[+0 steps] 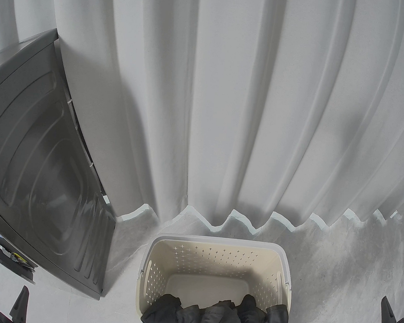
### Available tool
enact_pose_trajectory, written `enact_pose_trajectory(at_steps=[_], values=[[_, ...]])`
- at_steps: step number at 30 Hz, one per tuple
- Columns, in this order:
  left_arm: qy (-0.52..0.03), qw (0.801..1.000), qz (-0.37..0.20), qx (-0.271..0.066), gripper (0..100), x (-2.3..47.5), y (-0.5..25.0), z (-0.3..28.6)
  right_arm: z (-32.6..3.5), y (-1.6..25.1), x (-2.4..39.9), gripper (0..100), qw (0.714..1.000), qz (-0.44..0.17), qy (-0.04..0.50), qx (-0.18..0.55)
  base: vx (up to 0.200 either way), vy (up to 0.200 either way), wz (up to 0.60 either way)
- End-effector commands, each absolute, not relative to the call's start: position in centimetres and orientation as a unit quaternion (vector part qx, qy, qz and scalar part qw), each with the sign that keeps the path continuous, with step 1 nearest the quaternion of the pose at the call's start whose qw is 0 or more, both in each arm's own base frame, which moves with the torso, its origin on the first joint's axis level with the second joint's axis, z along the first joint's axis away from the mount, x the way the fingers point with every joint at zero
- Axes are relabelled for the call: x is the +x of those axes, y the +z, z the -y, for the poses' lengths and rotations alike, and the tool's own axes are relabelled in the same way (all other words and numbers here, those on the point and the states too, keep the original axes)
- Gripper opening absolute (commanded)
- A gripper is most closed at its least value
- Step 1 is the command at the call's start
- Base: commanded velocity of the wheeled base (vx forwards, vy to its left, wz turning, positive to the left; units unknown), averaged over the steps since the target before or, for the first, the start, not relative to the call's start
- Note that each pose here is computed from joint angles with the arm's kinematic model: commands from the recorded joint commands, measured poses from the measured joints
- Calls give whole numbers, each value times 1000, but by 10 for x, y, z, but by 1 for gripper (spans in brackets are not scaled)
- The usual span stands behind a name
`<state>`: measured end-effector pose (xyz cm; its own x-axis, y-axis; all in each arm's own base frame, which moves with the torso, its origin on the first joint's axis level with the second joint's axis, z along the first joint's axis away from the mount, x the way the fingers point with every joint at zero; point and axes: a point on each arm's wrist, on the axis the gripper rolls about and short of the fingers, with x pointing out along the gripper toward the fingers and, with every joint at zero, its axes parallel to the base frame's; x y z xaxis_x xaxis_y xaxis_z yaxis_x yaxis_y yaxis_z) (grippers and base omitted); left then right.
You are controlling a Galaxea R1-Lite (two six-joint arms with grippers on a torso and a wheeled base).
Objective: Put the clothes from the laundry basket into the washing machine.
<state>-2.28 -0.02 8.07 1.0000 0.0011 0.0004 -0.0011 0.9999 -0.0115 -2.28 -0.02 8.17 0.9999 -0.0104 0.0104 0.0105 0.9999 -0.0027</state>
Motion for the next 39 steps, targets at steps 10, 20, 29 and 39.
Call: enact_pose_trajectory(at_steps=[10,20,29,39], values=[[1,1000,1,-6,100,-23,76,0,0,77,-23,100,1000,5,-5,-2,60,0,0],[1,1000,1,-5,100,-23,76,0,0,77,-23,100,1000,5,-5,-2,0,0,0],[1,1000,1,-5,100,-23,76,0,0,77,-23,100,1000,5,-5,-2,0,0,0],[1,1000,1,-6,100,-23,76,0,0,77,-23,100,1000,5,-5,-2,0,0,0]])
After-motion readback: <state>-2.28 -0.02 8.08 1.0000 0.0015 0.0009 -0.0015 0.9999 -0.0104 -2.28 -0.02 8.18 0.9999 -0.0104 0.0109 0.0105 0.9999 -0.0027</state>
